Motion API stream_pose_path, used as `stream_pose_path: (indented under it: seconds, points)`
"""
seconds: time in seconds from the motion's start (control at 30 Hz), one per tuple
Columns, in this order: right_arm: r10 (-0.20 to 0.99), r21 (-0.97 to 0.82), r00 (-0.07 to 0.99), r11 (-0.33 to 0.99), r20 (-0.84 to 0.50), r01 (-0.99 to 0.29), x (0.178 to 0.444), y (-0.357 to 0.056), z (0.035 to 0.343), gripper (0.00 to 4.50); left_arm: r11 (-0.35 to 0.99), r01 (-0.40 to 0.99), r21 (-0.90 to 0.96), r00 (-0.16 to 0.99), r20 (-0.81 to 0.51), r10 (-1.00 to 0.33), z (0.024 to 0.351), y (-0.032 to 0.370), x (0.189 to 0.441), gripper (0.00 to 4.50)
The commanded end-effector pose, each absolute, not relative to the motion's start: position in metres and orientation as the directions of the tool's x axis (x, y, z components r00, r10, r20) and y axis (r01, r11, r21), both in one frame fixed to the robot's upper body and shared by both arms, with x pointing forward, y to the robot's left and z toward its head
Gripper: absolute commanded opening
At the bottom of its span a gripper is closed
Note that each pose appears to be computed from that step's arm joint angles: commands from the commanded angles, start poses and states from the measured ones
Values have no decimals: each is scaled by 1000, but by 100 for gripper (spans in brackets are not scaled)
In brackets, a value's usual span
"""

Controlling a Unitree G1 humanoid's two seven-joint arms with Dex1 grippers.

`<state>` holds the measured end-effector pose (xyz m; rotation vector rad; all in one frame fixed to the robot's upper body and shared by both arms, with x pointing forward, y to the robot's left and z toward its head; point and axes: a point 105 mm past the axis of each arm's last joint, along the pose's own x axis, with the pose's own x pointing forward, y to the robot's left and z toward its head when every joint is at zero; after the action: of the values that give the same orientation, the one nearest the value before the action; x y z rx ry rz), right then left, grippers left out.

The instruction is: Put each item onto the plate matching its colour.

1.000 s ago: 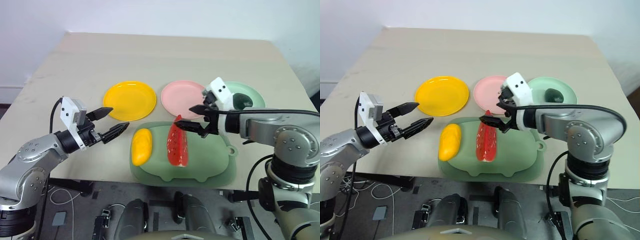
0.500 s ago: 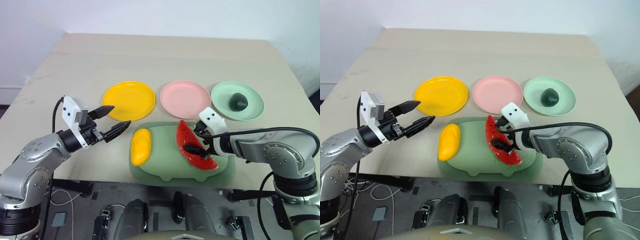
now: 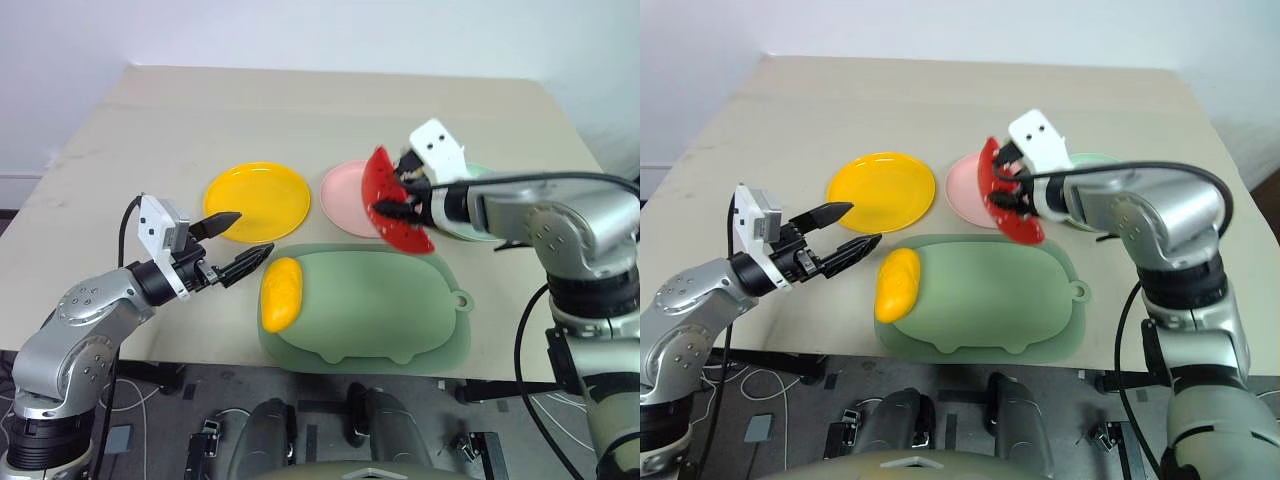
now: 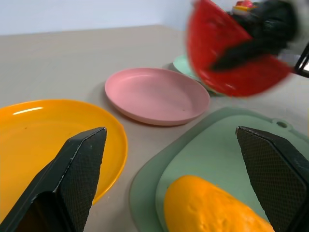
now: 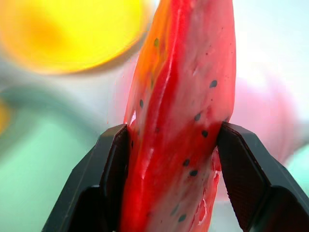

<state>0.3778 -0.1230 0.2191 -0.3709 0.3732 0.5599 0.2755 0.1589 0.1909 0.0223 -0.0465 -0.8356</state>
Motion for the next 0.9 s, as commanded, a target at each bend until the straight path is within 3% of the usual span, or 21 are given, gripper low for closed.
stream_pose_path:
  seconds: [0.03,0.23,0.43,0.5,0.7,0.9]
  points:
    - [452,-332,800,742,-394,-582,405,-118,217,253,666,740,91,666,33,-745,196,153,274,450]
    - [468,-346,793,724,-390,-597,435,-110,203,253,668,739,94,668,26,-743,198,148,272,450]
    - [508,-378,795,701,-331,-605,436,-104,216,445,676,733,75,677,29,-736,204,146,265,450]
    - [523,-440,816,690,-244,-574,433,-104,235,448,691,720,65,691,18,-722,204,148,264,450]
    - [617,-502,779,641,-112,-581,396,-132,271,448,711,702,36,712,-53,-700,201,154,256,450]
    - [729,-506,659,504,-186,-700,332,-160,244,448,711,702,42,703,-206,-681,190,161,246,450]
